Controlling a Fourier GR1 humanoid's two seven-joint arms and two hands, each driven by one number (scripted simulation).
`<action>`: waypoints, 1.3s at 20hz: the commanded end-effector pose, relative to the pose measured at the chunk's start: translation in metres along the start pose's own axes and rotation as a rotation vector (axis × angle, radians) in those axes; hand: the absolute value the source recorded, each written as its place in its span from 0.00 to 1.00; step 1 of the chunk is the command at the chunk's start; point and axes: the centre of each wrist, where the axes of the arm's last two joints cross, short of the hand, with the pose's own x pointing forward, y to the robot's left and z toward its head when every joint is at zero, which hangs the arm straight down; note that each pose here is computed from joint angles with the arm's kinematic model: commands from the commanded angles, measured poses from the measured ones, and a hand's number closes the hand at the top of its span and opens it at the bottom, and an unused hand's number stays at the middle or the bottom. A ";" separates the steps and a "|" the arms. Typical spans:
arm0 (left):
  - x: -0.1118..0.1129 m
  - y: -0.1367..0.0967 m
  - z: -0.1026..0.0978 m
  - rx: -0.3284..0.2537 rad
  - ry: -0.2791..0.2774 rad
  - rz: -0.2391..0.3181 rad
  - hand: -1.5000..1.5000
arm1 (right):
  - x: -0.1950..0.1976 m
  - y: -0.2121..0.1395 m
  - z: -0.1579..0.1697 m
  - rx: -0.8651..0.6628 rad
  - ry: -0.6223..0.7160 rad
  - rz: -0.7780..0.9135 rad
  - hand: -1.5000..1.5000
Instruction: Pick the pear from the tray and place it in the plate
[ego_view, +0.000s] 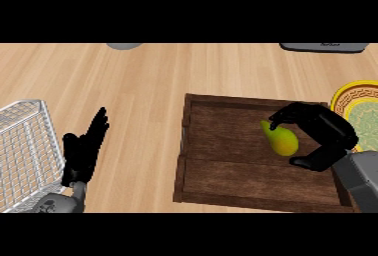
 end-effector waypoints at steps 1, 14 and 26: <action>-0.001 -0.004 -0.002 0.018 0.025 0.001 0.50 | 0.016 -0.031 0.002 0.212 -0.005 0.017 0.00; 0.006 -0.020 -0.004 -0.008 0.029 -0.017 0.50 | 0.094 -0.037 -0.067 0.460 0.182 0.617 0.00; 0.001 -0.001 0.001 -0.002 0.045 -0.015 0.50 | 0.086 -0.037 -0.078 0.696 0.402 0.719 0.00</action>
